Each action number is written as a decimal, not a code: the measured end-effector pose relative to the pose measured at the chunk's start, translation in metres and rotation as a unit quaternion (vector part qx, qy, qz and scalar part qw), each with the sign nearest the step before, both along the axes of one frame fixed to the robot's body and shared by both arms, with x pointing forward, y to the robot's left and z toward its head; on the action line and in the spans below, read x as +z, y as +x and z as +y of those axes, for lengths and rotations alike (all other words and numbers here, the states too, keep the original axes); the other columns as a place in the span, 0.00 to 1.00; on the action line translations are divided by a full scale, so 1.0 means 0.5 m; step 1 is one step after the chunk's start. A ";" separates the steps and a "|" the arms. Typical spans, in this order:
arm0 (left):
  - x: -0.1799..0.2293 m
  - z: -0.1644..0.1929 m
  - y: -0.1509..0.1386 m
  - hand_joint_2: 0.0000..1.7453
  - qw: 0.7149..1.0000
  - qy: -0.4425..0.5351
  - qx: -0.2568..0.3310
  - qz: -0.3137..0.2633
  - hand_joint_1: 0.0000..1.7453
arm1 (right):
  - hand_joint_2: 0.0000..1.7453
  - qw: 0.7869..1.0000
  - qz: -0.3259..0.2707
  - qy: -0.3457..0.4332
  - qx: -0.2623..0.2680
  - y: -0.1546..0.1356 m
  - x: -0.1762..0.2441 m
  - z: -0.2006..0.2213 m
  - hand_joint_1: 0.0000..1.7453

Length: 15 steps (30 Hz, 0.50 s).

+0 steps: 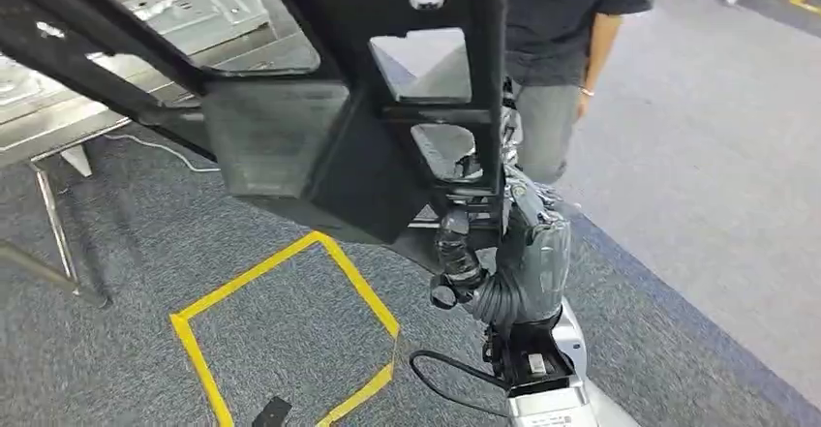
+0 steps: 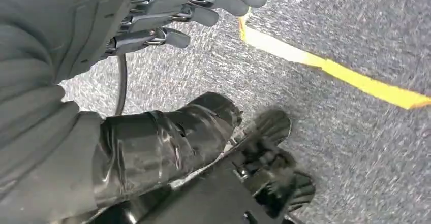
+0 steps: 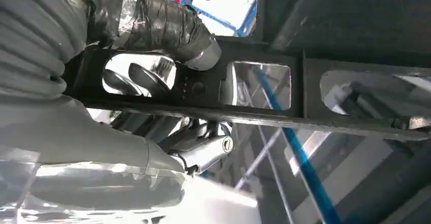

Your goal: Take the parts from the cabinet and place them on the table.

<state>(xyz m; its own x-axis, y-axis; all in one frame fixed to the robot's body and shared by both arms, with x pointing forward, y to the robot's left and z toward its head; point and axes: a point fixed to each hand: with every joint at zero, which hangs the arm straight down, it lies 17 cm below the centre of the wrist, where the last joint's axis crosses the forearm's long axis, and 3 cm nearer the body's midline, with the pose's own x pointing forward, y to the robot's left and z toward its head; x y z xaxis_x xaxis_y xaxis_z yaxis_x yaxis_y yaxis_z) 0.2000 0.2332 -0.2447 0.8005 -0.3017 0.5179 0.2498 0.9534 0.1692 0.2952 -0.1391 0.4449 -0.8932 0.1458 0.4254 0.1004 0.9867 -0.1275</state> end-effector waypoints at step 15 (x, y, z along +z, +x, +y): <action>0.010 -0.015 0.010 1.00 1.000 -0.011 -0.014 -0.025 0.00 | 1.00 1.000 0.005 0.000 0.005 0.003 -0.005 0.000 1.00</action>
<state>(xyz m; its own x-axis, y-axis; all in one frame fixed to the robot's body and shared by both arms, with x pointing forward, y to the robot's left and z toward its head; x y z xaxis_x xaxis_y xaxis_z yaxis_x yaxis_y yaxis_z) 0.2052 0.2258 -0.2399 0.7655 -0.3115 0.5629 0.2675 0.9499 0.1618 0.2967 -0.1389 0.4423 -0.8900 0.1369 0.4350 0.0889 0.9877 -0.1289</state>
